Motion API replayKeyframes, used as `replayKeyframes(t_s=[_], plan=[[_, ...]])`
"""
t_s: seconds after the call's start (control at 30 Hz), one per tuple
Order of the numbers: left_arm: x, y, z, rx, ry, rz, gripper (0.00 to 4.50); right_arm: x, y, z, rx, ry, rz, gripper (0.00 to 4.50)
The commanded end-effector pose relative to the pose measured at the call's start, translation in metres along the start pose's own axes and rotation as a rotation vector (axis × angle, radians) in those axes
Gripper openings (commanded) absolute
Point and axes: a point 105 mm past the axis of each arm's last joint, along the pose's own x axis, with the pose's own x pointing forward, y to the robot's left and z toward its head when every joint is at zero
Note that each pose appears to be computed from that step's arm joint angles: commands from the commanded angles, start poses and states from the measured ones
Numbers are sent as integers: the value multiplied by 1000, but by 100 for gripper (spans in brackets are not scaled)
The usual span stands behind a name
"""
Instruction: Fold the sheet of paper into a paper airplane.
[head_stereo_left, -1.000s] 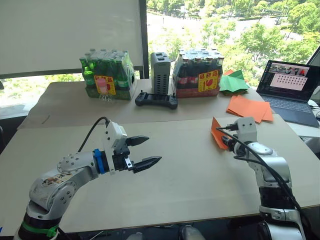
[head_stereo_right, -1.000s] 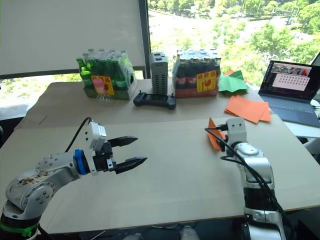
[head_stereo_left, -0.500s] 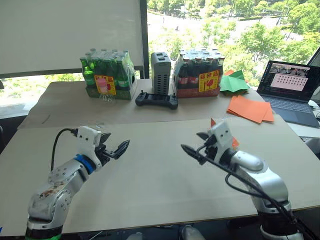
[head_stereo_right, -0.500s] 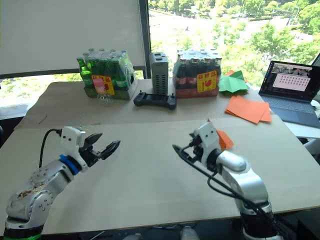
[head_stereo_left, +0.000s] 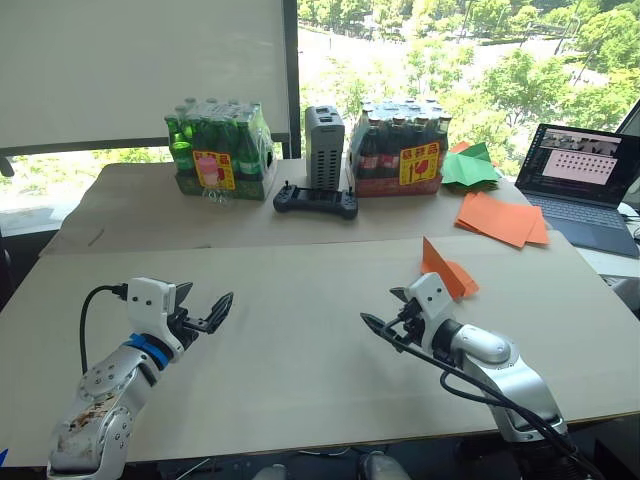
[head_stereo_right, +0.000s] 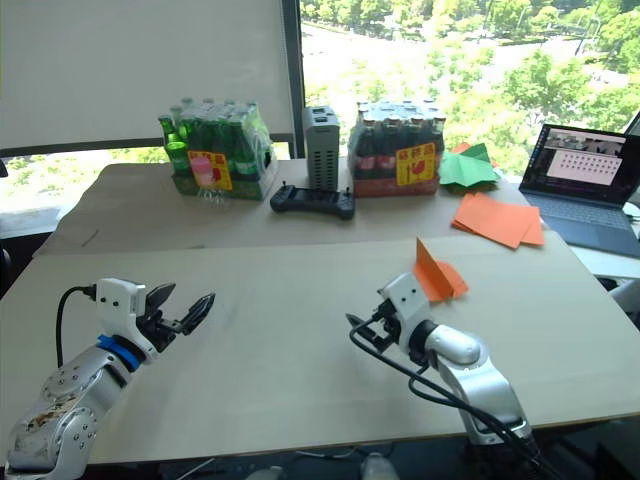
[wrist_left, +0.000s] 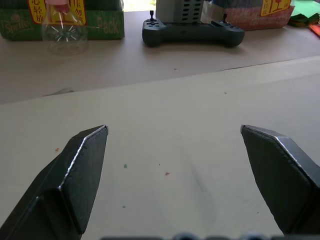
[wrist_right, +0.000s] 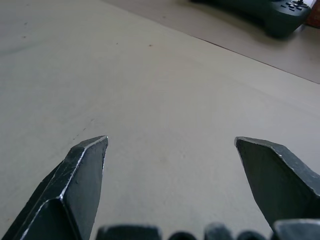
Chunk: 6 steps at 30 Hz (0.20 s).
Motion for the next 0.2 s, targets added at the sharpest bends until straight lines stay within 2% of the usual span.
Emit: replayKeyframes(t_s=[0.03, 0.2], plan=[[-2, 0, 5, 18, -30, -5, 450, 0, 0, 13, -19, -53, -6, 447], [-2, -4, 7, 19, -41, -23, 450, -2, 3, 11, -8, -52, 5, 447]])
